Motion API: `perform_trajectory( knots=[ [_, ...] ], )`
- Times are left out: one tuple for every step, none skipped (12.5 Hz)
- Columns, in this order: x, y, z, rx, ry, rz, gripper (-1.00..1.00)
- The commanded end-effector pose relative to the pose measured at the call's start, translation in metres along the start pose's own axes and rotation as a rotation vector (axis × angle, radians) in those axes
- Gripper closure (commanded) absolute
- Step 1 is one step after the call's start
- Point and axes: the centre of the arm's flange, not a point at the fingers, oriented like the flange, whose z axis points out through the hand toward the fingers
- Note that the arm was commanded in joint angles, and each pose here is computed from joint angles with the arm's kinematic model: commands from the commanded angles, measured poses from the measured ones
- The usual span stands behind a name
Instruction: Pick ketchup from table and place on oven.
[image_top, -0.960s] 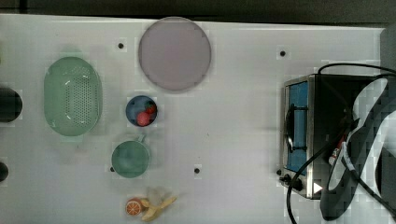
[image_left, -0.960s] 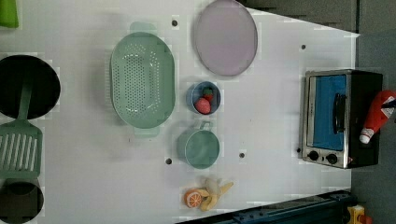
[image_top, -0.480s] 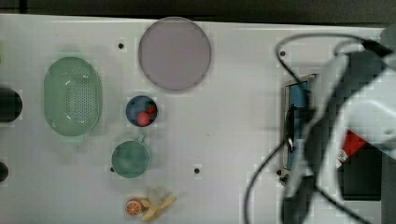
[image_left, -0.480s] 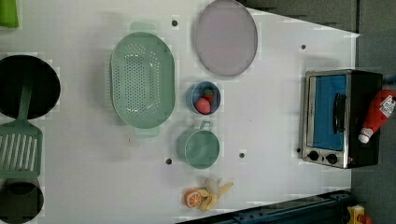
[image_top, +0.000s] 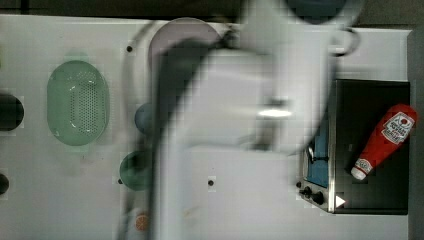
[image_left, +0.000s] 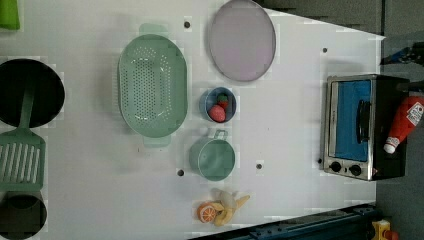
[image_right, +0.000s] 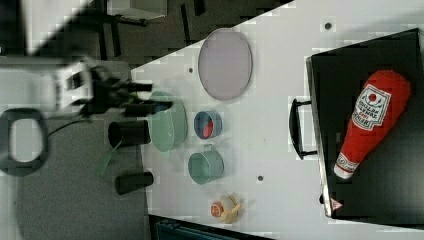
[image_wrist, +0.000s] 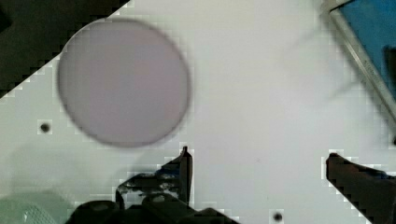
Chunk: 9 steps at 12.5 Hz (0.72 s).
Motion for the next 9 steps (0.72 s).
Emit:
perform_trajectory(
  knots=[
    [-0.041,0.024,-0.032,-0.014,-0.006,0.241,-1.0],
    [-0.055,0.031,-0.033,-0.007,-0.013,0.238,-1.0],
    [-0.067,0.041,-0.031,-0.004,-0.026,0.236,-1.0],
    [-0.077,0.051,-0.031,0.003,-0.033,0.236,-1.0],
    [-0.084,0.061,-0.033,0.011,-0.037,0.24,-1.0],
    [-0.089,0.066,-0.037,0.02,-0.034,0.24,-1.0],
    [-0.093,0.068,-0.04,0.025,-0.031,0.238,-1.0],
    [-0.096,0.069,-0.043,0.026,-0.031,0.235,-1.0],
    [-0.097,0.07,-0.045,0.027,-0.029,0.235,-1.0]
  ],
)
